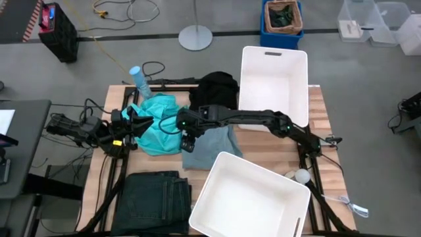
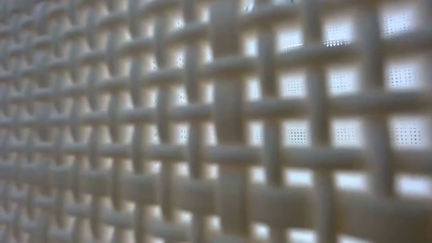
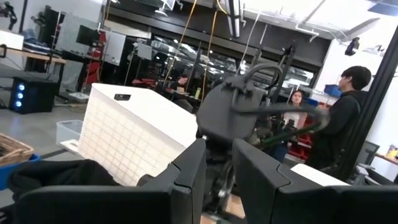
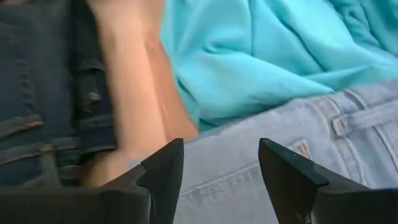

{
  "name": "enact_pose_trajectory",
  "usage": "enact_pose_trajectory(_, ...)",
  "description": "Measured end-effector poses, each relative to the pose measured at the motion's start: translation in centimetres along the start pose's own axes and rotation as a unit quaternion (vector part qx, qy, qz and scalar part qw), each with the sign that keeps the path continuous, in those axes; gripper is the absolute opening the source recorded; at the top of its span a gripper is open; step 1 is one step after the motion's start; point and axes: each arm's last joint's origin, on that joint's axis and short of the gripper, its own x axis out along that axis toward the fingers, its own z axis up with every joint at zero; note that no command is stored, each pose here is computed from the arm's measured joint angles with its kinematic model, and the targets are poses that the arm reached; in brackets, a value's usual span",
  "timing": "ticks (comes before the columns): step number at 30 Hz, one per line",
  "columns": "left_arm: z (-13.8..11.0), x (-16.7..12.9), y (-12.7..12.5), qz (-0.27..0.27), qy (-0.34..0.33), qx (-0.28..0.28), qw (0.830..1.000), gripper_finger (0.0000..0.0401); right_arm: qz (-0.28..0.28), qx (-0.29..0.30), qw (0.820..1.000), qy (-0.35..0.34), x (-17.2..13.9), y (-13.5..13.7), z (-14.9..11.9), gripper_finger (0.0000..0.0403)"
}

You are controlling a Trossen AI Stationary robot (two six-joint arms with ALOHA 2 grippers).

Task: Sort clothes
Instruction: Put the light blue pants into the top white laundry bin

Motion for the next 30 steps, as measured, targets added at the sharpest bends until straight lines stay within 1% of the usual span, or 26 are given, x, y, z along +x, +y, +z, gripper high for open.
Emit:
enact_pose_trajectory(6,-0.1,0.0,0.0,0.0,0.003,0.0,1.0,0.0074,-0.013,-0.001,1.0,0.017,0.5,-0.6,-0.3,0.0229)
enact_pose_trajectory(8,-0.1,0.0,0.0,0.0,0.003,0.0,1.0,0.0074,-0.019,0.002,0.999,0.035,0.9,-1.0,-0.6,0.0229)
enact_pose_trajectory(12,-0.1,0.0,0.0,0.0,0.003,-0.001,1.0,0.0074,-0.023,0.004,0.999,0.048,2.1,-1.2,-1.0,0.0229)
enact_pose_trajectory(14,-0.1,0.0,0.0,0.0,0.003,-0.003,1.0,0.0074,-0.037,0.005,0.998,0.058,3.0,-1.2,-1.4,0.0229)
enact_pose_trajectory(16,-0.1,0.0,0.0,0.0,0.003,-0.005,1.0,0.0074,-0.056,0.01,0.997,0.049,3.5,-1.2,-1.4,0.0229)
enact_pose_trajectory(20,-0.1,0.0,0.0,0.0,0.003,-0.012,1.0,0.0074,-0.065,0.021,0.997,0.041,4.2,-1.4,-1.4,0.0229)
enact_pose_trajectory(23,-0.1,0.0,0.0,0.0,0.003,-0.012,1.0,0.0074,-0.074,0.024,0.995,0.062,5.5,-1.6,-2.1,0.0229)
enact_pose_trajectory(26,-0.1,0.0,0.0,0.0,0.003,-0.012,1.0,0.0074,-0.082,0.041,0.993,0.08,6.9,-2.1,-2.7,0.0229)
enact_pose_trajectory(30,-0.1,0.0,0.0,0.0,0.003,-0.012,1.0,0.0074,-0.079,0.049,0.991,0.095,8.3,-2.3,-3.3,0.0229)
